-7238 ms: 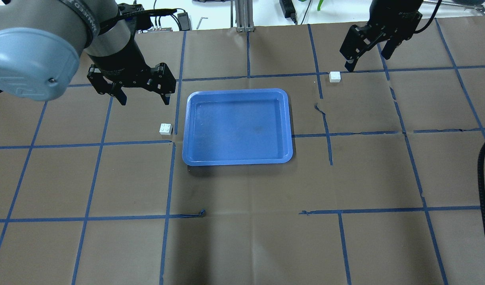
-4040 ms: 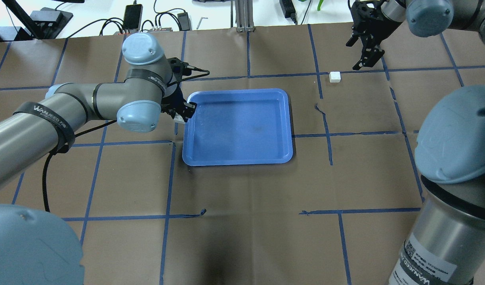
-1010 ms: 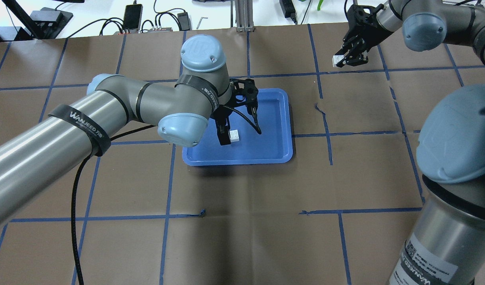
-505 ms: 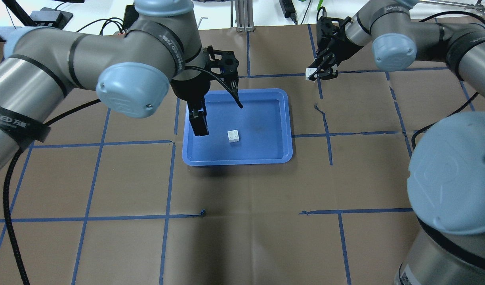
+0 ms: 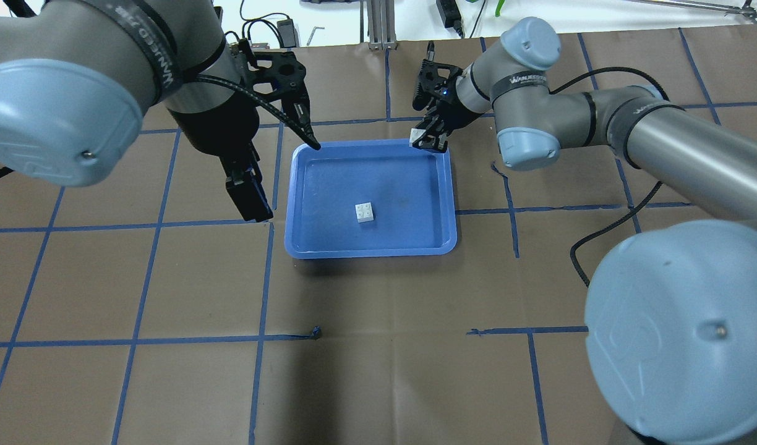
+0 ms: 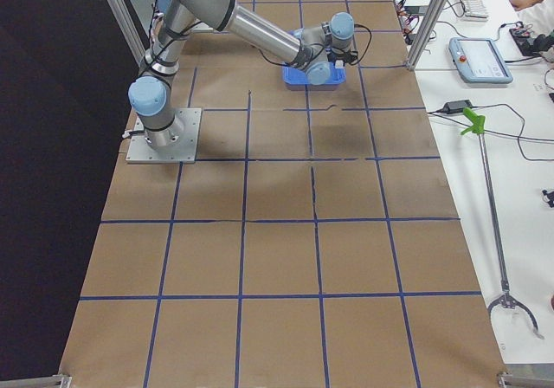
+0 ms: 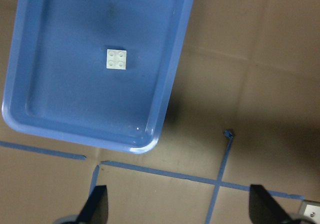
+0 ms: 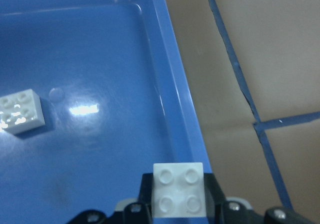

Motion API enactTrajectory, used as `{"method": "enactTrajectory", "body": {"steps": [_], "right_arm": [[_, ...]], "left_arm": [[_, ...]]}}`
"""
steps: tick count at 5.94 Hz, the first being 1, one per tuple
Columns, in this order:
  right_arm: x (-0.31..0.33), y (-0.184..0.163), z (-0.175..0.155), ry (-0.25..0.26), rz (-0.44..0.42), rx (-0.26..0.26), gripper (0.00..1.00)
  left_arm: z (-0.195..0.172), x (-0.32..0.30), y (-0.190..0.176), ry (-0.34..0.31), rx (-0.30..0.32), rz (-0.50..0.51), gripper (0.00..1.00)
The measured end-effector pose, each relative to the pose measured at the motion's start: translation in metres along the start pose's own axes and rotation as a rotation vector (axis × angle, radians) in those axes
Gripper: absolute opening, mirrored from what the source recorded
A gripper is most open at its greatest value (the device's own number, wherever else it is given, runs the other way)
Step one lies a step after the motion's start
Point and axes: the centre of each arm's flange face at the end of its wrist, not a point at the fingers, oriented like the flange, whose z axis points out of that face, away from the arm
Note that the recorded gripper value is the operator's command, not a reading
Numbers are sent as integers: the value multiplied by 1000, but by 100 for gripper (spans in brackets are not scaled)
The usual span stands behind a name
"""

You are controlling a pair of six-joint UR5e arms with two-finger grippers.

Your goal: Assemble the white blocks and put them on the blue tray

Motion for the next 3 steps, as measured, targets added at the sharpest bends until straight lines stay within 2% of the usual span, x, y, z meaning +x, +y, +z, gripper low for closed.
{"method": "enactTrajectory", "body": {"steps": [1,2,3], "right_arm": [[-30,-11,17,24,12,4,30],[-53,-10,21,43,12,-3,30],[-73,-7,15,48,9,-8,30]], "left_arm": [[-5,-6,12,-17,-8,-174,99],[-9,-10,17,-36,3,-396,99],[-15,-14,19,-73,39,-617,99]]}}
